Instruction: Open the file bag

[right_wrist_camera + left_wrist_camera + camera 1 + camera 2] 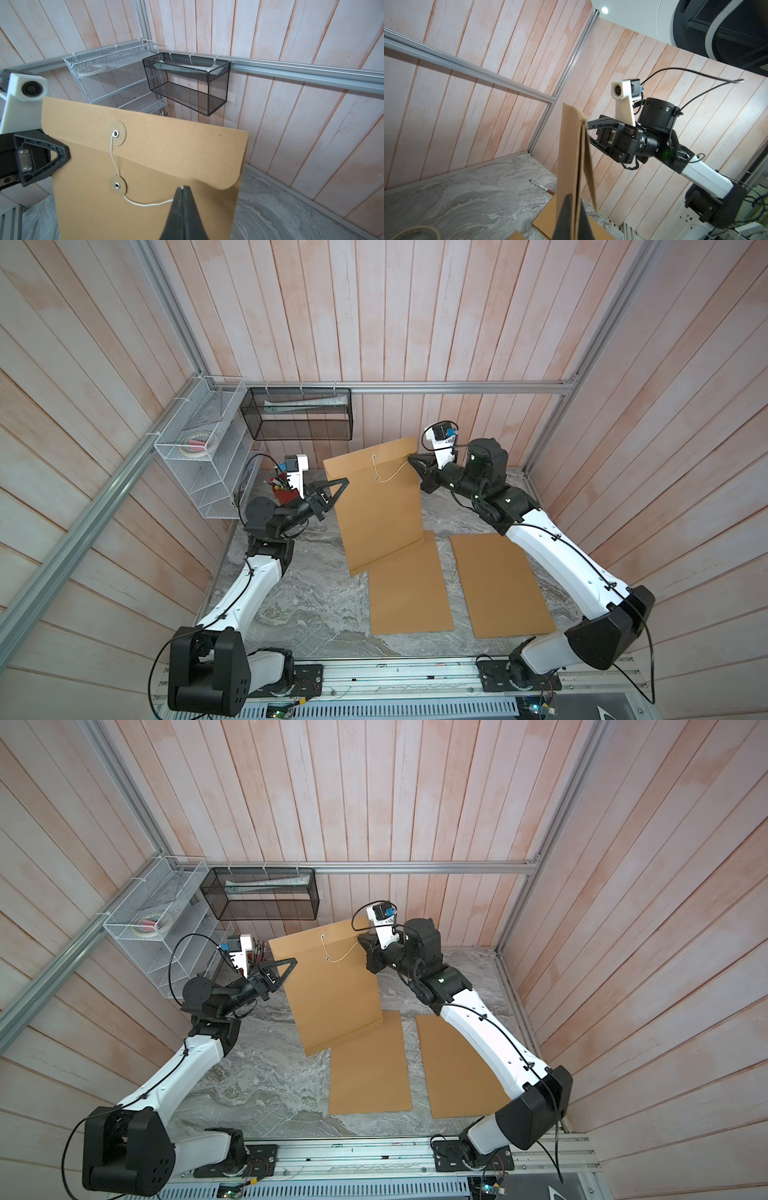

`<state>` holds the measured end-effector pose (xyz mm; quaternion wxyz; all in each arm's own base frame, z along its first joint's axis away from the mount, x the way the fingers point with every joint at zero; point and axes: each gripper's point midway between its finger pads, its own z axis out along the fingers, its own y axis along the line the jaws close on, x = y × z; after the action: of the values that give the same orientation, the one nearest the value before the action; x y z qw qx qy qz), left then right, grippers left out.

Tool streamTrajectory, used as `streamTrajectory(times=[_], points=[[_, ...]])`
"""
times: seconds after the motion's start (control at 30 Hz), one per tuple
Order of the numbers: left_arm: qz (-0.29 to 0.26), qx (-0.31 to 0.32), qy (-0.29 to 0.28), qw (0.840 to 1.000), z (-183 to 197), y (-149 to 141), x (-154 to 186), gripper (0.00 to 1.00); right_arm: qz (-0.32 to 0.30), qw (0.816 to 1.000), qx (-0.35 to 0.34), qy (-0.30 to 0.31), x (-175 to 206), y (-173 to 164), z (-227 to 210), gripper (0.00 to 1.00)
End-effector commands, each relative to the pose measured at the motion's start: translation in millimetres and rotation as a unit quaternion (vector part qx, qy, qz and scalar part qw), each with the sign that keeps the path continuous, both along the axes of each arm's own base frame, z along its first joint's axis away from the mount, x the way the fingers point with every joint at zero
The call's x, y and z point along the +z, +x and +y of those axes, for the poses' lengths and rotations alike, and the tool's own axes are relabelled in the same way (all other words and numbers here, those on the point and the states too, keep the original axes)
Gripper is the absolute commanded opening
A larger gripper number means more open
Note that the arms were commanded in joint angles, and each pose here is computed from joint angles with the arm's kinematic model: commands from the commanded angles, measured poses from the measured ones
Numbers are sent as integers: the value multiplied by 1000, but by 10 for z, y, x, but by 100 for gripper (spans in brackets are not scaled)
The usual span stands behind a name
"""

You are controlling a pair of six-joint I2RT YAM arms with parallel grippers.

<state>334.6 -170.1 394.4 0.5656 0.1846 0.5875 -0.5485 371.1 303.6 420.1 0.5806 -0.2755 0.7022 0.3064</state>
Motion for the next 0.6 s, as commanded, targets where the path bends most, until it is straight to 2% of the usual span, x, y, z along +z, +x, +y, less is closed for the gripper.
streamTrajectory(times=[0.0,0.57], points=[[-16,-18,6,1000,-18,-126,21,0,-11,1000,17,0,104,-22,74,0],[-10,-42,16,999,-120,-193,-90,0,-35,998,47,5,376,-24,308,0]])
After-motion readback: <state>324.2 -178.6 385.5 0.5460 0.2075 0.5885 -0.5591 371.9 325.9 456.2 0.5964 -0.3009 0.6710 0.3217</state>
